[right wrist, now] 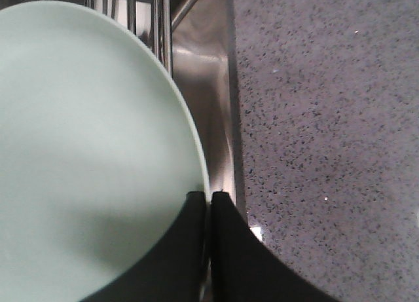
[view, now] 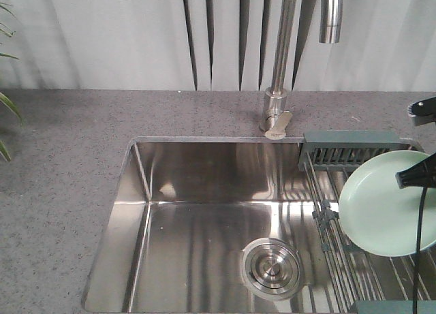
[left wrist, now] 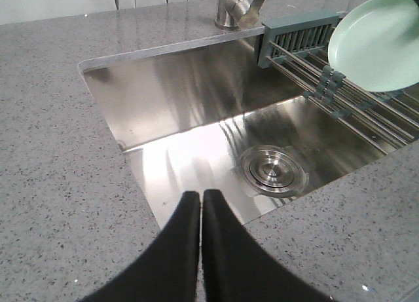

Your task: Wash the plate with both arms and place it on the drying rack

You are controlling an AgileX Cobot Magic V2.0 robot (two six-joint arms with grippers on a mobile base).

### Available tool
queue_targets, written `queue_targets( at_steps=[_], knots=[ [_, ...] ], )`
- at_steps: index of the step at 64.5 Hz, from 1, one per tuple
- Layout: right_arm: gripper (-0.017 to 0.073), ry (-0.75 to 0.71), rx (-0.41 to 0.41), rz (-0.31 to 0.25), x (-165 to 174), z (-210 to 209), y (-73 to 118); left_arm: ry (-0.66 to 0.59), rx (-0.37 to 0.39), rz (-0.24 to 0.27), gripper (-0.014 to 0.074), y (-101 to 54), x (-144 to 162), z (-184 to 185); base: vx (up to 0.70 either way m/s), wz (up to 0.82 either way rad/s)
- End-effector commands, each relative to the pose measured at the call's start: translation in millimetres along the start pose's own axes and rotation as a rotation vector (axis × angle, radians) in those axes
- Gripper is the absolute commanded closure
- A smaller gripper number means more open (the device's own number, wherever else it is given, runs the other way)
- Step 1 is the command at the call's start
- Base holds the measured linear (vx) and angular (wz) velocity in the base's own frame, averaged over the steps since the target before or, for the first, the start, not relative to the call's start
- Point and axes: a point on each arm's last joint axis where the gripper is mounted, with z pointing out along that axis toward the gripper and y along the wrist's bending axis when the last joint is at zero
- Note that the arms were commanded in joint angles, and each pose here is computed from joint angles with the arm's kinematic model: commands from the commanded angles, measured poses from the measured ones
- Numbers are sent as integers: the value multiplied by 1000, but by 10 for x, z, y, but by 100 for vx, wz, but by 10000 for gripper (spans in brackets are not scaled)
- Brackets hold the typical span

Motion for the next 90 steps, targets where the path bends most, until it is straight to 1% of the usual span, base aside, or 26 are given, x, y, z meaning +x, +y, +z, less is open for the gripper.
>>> queue_targets(
  at_steps=[1, 8, 16, 23, 33, 38, 42, 46, 51, 56, 58, 59, 61, 66, 71, 76, 77, 81, 85, 90],
  knots=[
    [550, -46, 21, -25, -108, 6, -39, -78, -6, -18, 599, -1, -132, -24, 0, 0],
    [536, -4, 12, -33, -103, 122, 14, -78, -6, -18, 599, -1, -132, -24, 0, 0],
    [487, 6, 9, -38, -107, 175, 38, -78, -6, -18, 599, -1, -132, -24, 0, 0],
    [403, 5, 13, -42, -108, 174, 34, -78, -6, -18, 599, -1, -132, -24, 0, 0],
    [196, 13, 21, -48, -101, 174, 26, -78, -6, -18, 599, -1, -132, -24, 0, 0],
    [106, 27, 34, -55, -89, 174, 14, -78, -6, -18, 599, -1, -132, -24, 0, 0],
    [60, 19, 34, -51, -89, 143, 5, -78, -6, -18, 599, -1, -132, -24, 0, 0],
    [47, 1, 33, -41, -90, 86, -17, -78, -6, -18, 599, -1, -132, -24, 0, 0],
    [57, -45, 23, -17, -88, -58, -64, -79, -7, -18, 599, -1, -133, -24, 0, 0],
    [86, -100, 8, -17, -79, -237, -93, -80, -7, -18, 599, 0, -134, -24, 0, 0],
    [111, -131, -1, -16, -68, -344, -107, -81, -8, -18, 599, 0, -135, -24, 0, 0],
    [142, -165, -16, -6, -50, -465, -122, -81, -8, -18, 599, 0, -135, -24, 0, 0],
    [182, -204, -32, -4, -26, -597, -131, -82, -8, -19, 599, 0, -136, -24, 0, 0],
    [286, -278, -73, -22, 54, -879, -142, -83, -8, -19, 599, 1, -136, -24, 0, 0],
    [445, -367, -135, -32, 199, -1219, -166, -88, -11, -19, 599, 3, -141, -25, 0, 0],
    [564, -456, -201, -11, 370, -1511, -206, -96, -15, -19, 599, 6, -148, -25, 0, 0],
    [576, -472, -215, -5, 403, -1563, -213, -97, -15, -20, 599, 7, -149, -25, 0, 0],
    [571, -559, -268, 10, 569, -1801, -265, -102, -17, -22, 599, 9, -153, -26, 0, 0],
    [569, -635, -304, -7, 716, -1981, -304, -108, -19, -28, 599, 11, -159, -26, 0, 0],
    [569, -720, -353, -7, 926, -2186, -356, -122, -23, -32, 599, 15, -172, -28, 0, 0]
  ],
)
